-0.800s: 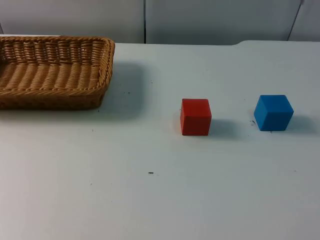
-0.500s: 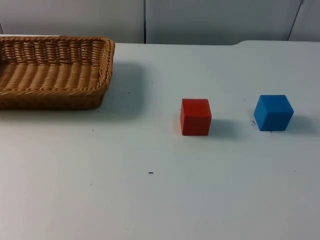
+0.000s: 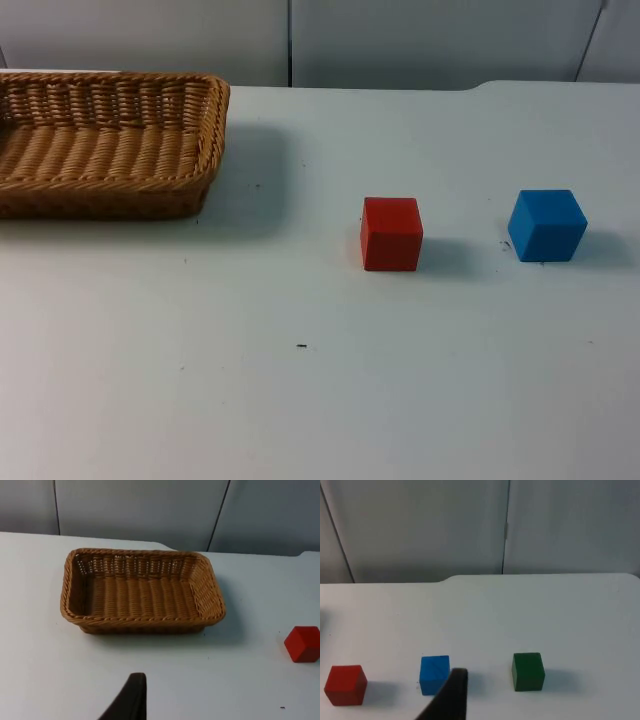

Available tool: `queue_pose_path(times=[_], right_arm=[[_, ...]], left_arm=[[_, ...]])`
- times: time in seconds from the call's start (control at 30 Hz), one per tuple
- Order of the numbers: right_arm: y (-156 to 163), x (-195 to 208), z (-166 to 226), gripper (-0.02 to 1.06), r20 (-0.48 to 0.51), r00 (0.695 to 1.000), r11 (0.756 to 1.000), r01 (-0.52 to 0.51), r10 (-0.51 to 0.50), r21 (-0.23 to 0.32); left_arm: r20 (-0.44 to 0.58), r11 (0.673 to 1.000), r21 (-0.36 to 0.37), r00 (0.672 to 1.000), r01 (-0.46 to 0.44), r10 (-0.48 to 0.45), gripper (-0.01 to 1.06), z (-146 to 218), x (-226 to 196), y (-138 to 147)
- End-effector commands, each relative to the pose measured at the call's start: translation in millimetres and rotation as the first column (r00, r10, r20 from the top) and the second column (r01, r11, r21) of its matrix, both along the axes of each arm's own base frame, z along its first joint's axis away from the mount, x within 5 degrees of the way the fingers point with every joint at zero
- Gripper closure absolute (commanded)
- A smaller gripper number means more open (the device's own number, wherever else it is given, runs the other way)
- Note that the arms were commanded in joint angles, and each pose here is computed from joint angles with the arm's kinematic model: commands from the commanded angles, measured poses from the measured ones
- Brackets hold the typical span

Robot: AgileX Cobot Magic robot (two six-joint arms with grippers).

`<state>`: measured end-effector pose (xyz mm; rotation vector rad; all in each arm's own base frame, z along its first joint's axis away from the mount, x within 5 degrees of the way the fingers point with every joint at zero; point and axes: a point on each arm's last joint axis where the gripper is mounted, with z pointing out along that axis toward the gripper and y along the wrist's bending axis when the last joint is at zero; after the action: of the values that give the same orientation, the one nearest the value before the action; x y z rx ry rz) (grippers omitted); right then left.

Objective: Pick up the basket with the left hand and place the blue cube into the basket with the right hand.

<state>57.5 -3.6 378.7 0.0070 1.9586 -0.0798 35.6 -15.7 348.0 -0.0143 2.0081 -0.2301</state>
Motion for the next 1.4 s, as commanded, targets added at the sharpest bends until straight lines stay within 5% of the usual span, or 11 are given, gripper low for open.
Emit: queue_pose_path(times=[0.0,0.23,0.53,0.9,1.37], right_arm=[[-2,14,6,0.00,-0.003,1.000,1.000,0.004,-0.004,-0.012],[-4,52,15,0.00,-0.018,1.000,1.000,0.002,-0.002,-0.005],[-5,95,6,0.00,-0.057,0.998,0.999,-0.011,0.013,0.032],[-4,128,-6,0.00,-0.078,0.995,0.998,-0.060,0.062,0.028],[-5,149,-20,0.00,-0.130,0.990,0.998,-0.056,0.059,0.033]], left_arm=[[0.027,0.999,-0.036,1.000,-0.004,0.005,0.00,6,8,-1],[-0.020,0.997,-0.075,1.000,-0.019,0.017,0.00,6,46,0],[-0.066,0.973,-0.219,0.996,-0.066,0.053,0.00,-3,110,-1],[-0.174,0.890,-0.387,0.967,-0.240,0.185,0.01,-44,192,6],[-0.357,0.808,-0.400,0.886,-0.432,0.297,0.01,-110,266,15]])
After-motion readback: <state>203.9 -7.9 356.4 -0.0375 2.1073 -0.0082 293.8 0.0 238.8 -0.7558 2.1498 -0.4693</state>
